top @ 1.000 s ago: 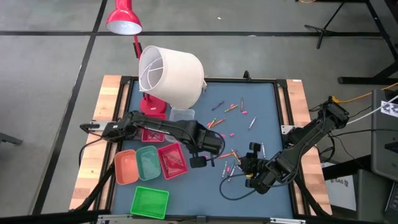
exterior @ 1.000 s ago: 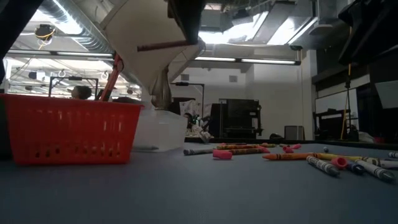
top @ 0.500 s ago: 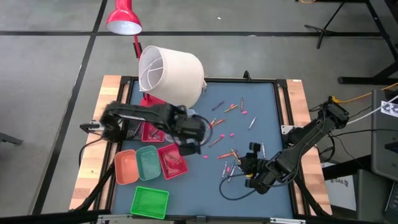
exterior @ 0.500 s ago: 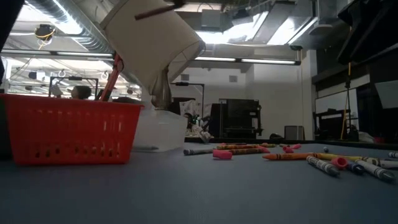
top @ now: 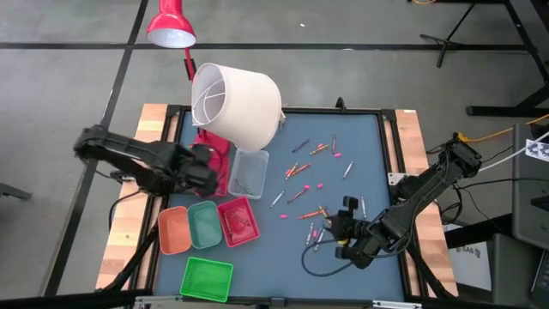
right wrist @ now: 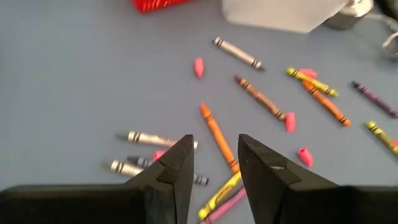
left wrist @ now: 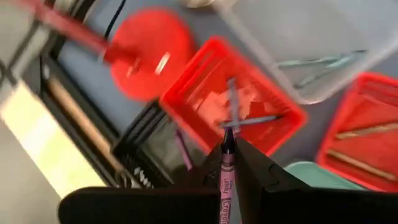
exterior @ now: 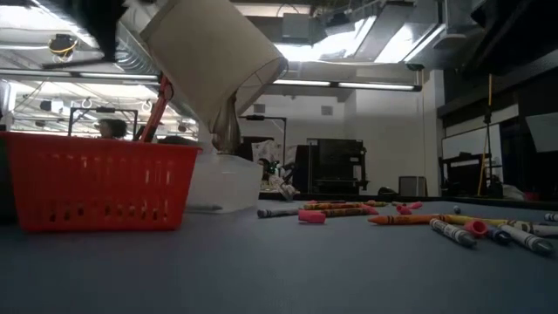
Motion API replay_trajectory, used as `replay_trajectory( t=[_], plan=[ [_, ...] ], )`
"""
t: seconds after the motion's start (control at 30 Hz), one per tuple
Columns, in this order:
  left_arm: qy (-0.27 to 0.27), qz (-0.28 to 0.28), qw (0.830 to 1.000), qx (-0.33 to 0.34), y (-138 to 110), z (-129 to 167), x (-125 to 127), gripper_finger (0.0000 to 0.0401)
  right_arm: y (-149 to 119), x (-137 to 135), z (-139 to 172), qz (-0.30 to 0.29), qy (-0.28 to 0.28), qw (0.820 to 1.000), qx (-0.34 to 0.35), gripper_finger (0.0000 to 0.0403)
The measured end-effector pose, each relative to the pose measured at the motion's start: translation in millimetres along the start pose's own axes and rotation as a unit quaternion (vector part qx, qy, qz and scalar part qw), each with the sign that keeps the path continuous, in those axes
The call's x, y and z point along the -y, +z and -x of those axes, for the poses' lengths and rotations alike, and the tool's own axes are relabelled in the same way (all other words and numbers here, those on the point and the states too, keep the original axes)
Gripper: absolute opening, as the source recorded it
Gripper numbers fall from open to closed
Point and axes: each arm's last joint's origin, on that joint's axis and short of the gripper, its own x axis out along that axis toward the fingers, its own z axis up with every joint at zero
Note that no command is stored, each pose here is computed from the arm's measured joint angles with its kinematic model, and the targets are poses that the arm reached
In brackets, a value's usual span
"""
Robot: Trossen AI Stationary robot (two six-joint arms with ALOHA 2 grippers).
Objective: Sort crayons
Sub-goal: Put the violet crayon into the black bin
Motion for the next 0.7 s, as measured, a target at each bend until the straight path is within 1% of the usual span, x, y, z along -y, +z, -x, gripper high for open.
replay_trajectory(
  t=[0.13,0.27,0.37,0.47,0.57,0.7],
  plan=[
    [0.009,0.054,0.998,0.001,-23.9,-26.9,-18.7,0.001,3.3,0.0,0.1,-0.005,-0.02,0.999,0.031,0.0124],
    [0.028,0.075,0.997,0.015,-41.5,-54.6,-27.8,0.001,7.8,2.0,-2.0,-0.019,-0.035,0.998,0.052,0.0124],
    [0.044,0.089,0.995,0.014,-51.0,-74.9,-30.8,0.001,14.3,7.9,-8.3,-0.04,-0.038,0.997,0.052,0.0124],
    [0.062,0.098,0.993,0.011,-57.7,-92.4,-32.6,0.001,21.6,19.1,-18.1,-0.062,-0.046,0.996,0.039,0.0124],
    [0.068,0.107,0.992,0.01,-61.4,-106.5,-33.0,0.001,28.8,32.9,-28.6,-0.081,-0.056,0.995,0.024,0.0124],
    [0.077,0.113,0.991,0.006,-65.7,-119.2,-35.0,0.001,37.2,52.4,-41.9,-0.071,-0.063,0.995,-0.001,0.0124]
  ],
)
